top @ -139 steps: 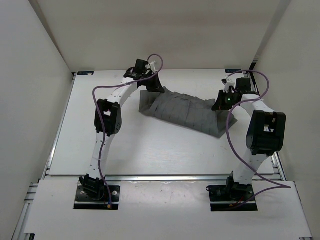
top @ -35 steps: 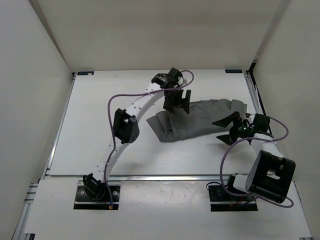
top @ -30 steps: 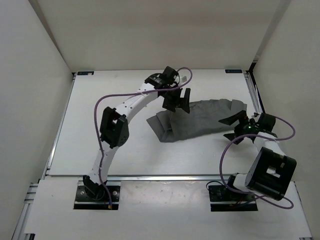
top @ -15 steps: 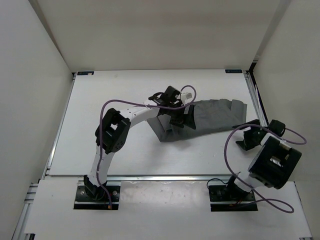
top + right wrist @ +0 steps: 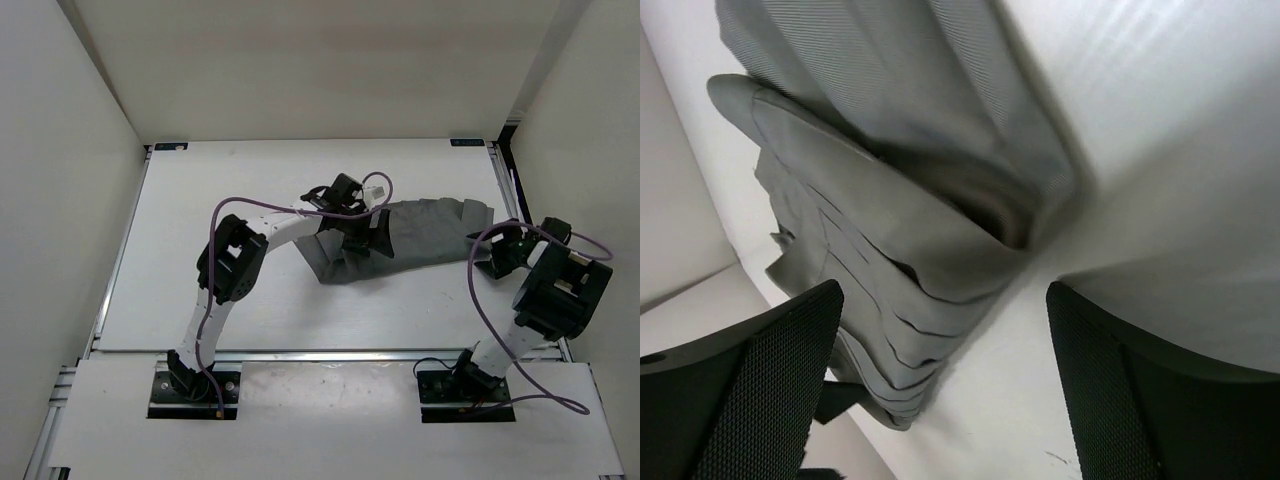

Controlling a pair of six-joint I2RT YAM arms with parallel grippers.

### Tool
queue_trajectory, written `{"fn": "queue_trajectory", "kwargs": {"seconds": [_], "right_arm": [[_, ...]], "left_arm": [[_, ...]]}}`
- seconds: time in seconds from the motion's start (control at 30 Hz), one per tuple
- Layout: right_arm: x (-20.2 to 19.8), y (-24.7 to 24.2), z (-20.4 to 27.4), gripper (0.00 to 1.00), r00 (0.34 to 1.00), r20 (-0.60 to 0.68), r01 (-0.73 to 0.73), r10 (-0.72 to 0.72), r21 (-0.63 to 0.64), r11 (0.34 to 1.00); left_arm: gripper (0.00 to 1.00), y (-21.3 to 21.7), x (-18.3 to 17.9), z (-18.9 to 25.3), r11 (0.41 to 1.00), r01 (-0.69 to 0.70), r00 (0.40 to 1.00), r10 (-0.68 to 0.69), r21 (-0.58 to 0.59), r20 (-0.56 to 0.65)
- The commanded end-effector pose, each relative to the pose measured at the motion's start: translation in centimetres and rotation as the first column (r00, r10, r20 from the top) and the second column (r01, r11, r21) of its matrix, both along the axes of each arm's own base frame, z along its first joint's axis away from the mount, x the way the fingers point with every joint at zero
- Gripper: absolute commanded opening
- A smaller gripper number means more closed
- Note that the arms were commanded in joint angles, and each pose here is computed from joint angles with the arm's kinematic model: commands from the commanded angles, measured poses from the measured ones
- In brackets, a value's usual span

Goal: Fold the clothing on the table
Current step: Fold the skirt

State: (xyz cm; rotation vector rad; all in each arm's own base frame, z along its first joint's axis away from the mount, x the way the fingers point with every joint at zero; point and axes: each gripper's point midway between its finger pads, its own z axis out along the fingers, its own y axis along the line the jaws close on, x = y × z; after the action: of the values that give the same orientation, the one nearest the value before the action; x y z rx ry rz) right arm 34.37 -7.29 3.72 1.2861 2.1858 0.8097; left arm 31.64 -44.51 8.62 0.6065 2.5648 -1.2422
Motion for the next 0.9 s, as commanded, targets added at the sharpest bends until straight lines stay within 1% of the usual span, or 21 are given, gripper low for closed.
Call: {"fn": "queue_trajectory", "kwargs": {"seconds": [0.0,0.03,0.1,0.13,0.17,0.23,0.3,0.33,0.37,0.4,0.43,0.47,0.53,0.57,0.7,0.77,0.83,0.87], "right_arm": [[1.3,-0.1,-1.2,0.89,0.999,-0.015,-0.029,0.029,-0.038,0.999],[2.0,-0.3,-0.8,0.89,0.999,-0.001,-0.033,0.033,-0.042,0.999],[3.0,-0.7,-0.4,0.81,0.999,0.024,-0.04,0.041,-0.044,0.998],[3.5,-0.8,-0.4,0.8,0.998,0.028,-0.055,0.057,-0.054,0.997],[3.9,-0.8,-0.1,0.75,0.997,0.044,-0.067,0.069,-0.063,0.996],[4.5,-0.3,-0.2,0.66,0.993,0.059,-0.096,0.099,-0.05,0.994],[4.9,0.2,0.1,0.59,0.989,0.085,-0.119,0.122,-0.041,0.992],[5.3,0.3,0.4,0.52,0.983,0.114,-0.136,0.141,-0.045,0.99],[5.5,0.7,0.5,0.48,0.979,0.129,-0.153,0.155,-0.03,0.988],[5.5,1.1,0.6,0.4,0.975,0.141,-0.168,0.17,-0.022,0.985],[5.8,1.3,0.9,0.3,0.969,0.168,-0.18,0.183,-0.029,0.983],[6.2,1.3,1.3,0.25,0.962,0.197,-0.185,0.188,-0.031,0.982],[6.4,2.0,1.9,0.03,0.944,0.239,-0.223,0.227,-0.043,0.974],[6.4,2.0,1.9,0.0,0.94,0.244,-0.233,0.239,-0.054,0.971],[6.8,2.3,4.1,0.0,0.899,0.323,-0.266,0.295,-0.132,0.955],[6.8,3.1,5.8,0.0,0.857,0.371,-0.31,0.357,-0.18,0.933],[6.5,3.7,7.1,0.0,0.821,0.396,-0.341,0.41,-0.236,0.91],[6.3,4.2,8.3,0.0,0.784,0.421,-0.36,0.456,-0.291,0.886]], "left_arm": [[0.99,0.9,0.0,2.9,0.999,-0.013,0.999,0.014,-0.038,0.036],[0.99,1.0,-0.3,2.1,1.0,-0.008,1.0,0.009,-0.029,0.022],[0.99,1.6,-0.2,1.1,1.0,-0.02,1.0,0.02,-0.004,0.008],[0.99,1.9,-0.5,0.2,1.0,-0.023,1.0,0.024,0.018,-0.012],[0.98,2.1,-0.5,-0.1,0.999,-0.027,1.0,0.027,0.024,-0.014],[0.99,2.6,-0.4,-0.9,0.998,-0.046,0.998,0.047,0.032,-0.033],[0.99,2.9,-0.2,-1.0,0.998,-0.055,0.998,0.056,0.026,-0.031],[0.99,3.1,0.0,-0.9,0.998,-0.062,0.997,0.063,0.029,-0.033],[0.99,3.3,0.2,-1.0,0.998,-0.062,0.997,0.063,0.026,-0.034],[0.98,3.4,0.6,-0.6,0.997,-0.076,0.997,0.077,0.021,-0.029],[0.99,3.4,0.3,-1.0,0.997,-0.074,0.997,0.075,0.029,-0.031],[0.99,3.5,0.3,-1.0,0.997,-0.075,0.996,0.076,0.027,-0.035],[0.99,3.7,-0.1,-1.4,0.997,-0.073,0.997,0.074,0.029,-0.038],[0.99,4.0,0.0,-1.5,0.996,-0.086,0.995,0.087,0.034,-0.046],[0.99,4.5,-0.4,-1.6,0.996,-0.091,0.995,0.092,0.027,-0.041],[0.99,4.8,-0.4,-1.6,0.994,-0.105,0.993,0.106,0.024,-0.047],[0.99,5.4,0.6,-1.6,0.99,-0.136,0.99,0.137,0.027,-0.04],[0.99,5.4,0.7,-1.7,0.989,-0.145,0.989,0.146,0.032,-0.036]]}}
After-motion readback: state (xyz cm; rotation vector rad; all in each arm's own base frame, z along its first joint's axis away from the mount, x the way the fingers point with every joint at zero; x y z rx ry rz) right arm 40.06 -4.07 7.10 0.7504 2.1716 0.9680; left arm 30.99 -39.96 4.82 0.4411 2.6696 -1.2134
